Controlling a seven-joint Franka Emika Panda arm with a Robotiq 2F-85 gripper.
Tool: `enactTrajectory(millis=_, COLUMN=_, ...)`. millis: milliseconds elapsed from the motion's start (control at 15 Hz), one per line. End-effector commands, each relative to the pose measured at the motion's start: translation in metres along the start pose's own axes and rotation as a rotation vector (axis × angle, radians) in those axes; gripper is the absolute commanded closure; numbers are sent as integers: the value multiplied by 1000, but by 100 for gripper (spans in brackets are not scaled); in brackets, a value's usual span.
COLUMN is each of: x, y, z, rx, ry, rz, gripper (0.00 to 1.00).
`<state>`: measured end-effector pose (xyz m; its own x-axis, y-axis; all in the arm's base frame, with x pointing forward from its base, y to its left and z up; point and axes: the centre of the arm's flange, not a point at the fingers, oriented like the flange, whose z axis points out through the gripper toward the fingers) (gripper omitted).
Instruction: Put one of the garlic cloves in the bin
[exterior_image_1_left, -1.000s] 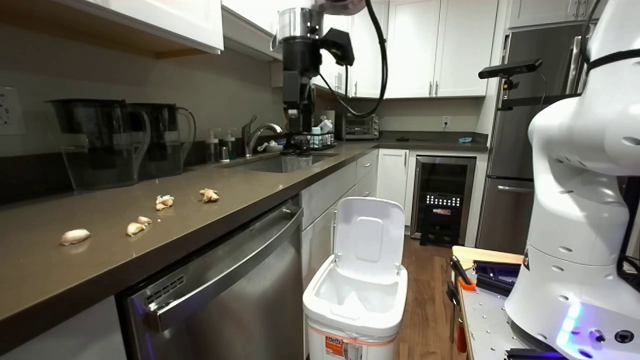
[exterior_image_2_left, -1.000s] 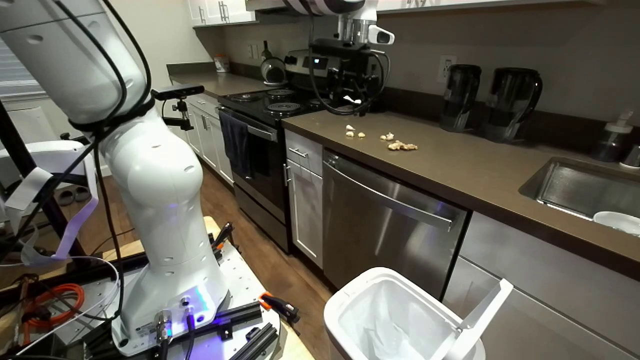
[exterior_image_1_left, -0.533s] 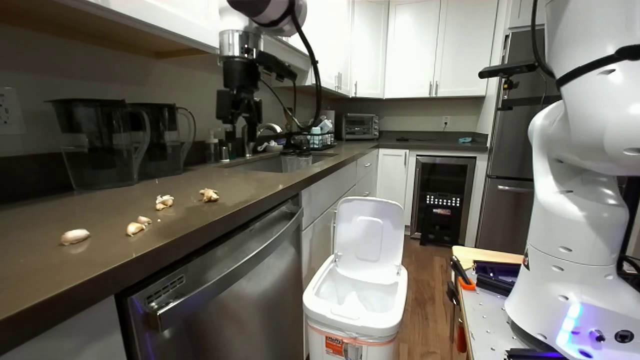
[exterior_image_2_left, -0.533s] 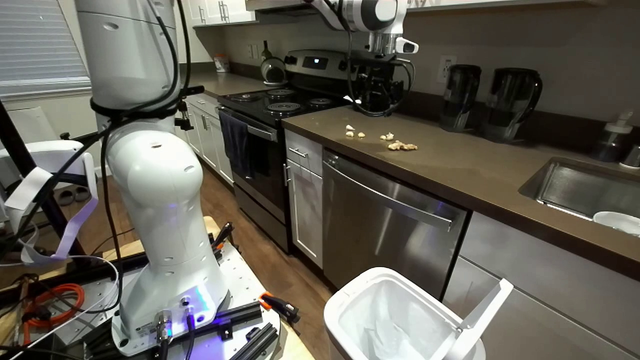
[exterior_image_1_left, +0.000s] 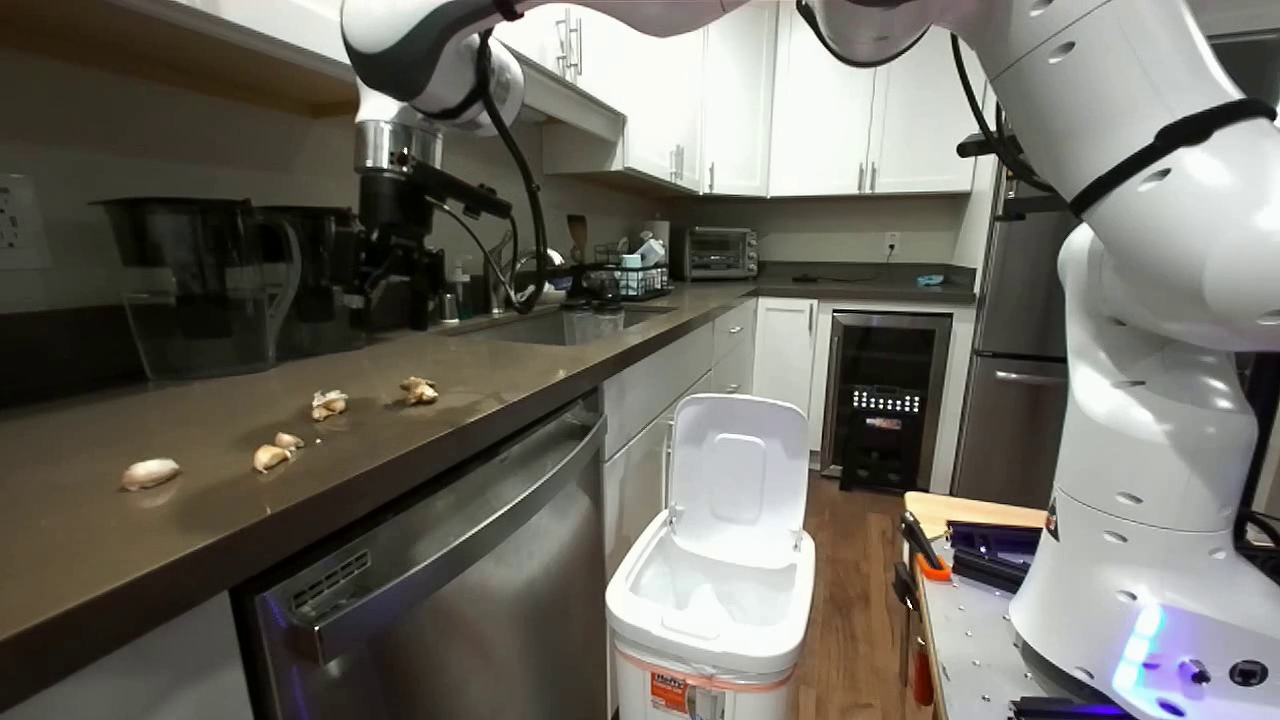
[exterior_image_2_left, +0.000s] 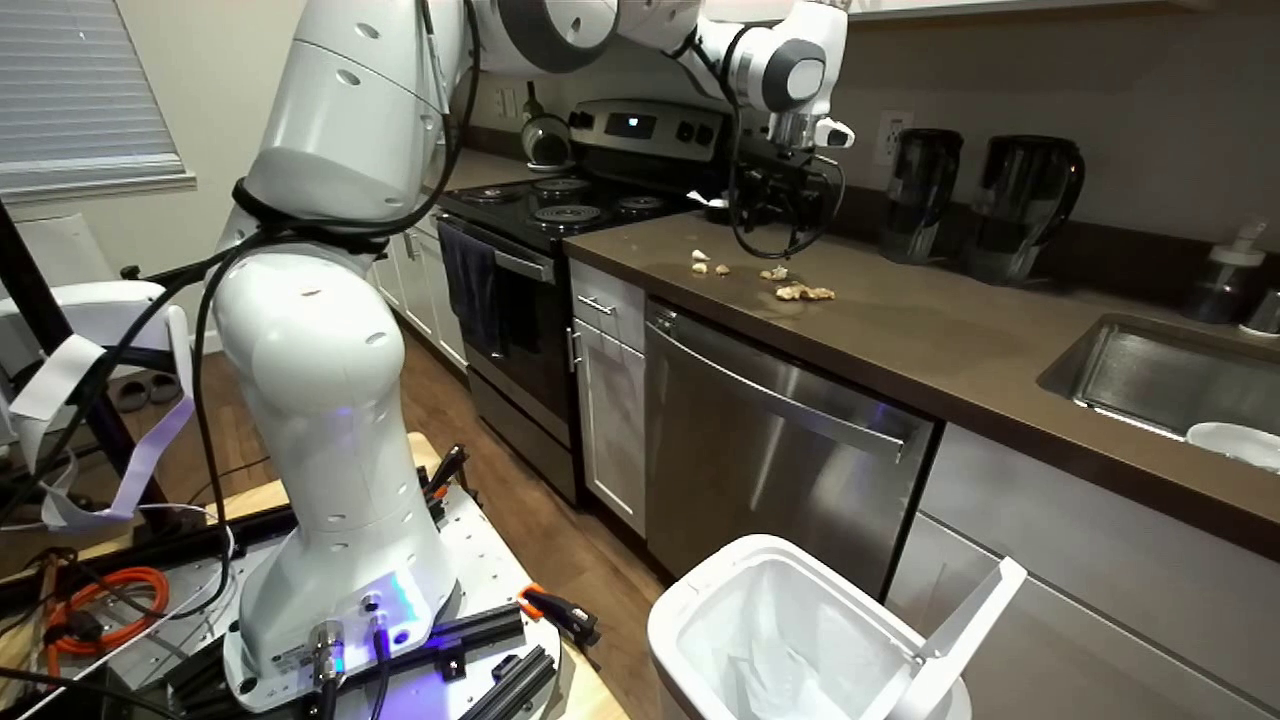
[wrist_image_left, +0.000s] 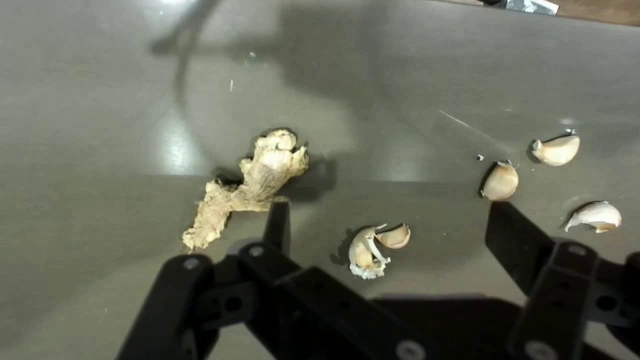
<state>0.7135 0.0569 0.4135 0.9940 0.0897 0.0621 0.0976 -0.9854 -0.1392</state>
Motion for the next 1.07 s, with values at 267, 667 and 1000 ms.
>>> enactTrajectory(millis=267, x=-18, y=-3, z=23, rx=-36, ry=89, rz=128, gripper=0)
enactTrajectory(millis=667, x=-26, y=14, z=40, rx=-172, ry=103, rz=334, gripper=0)
enactTrajectory(millis=1000, x=-17, y=22, z=45, rx=-176, ry=99, rz=409, gripper=35)
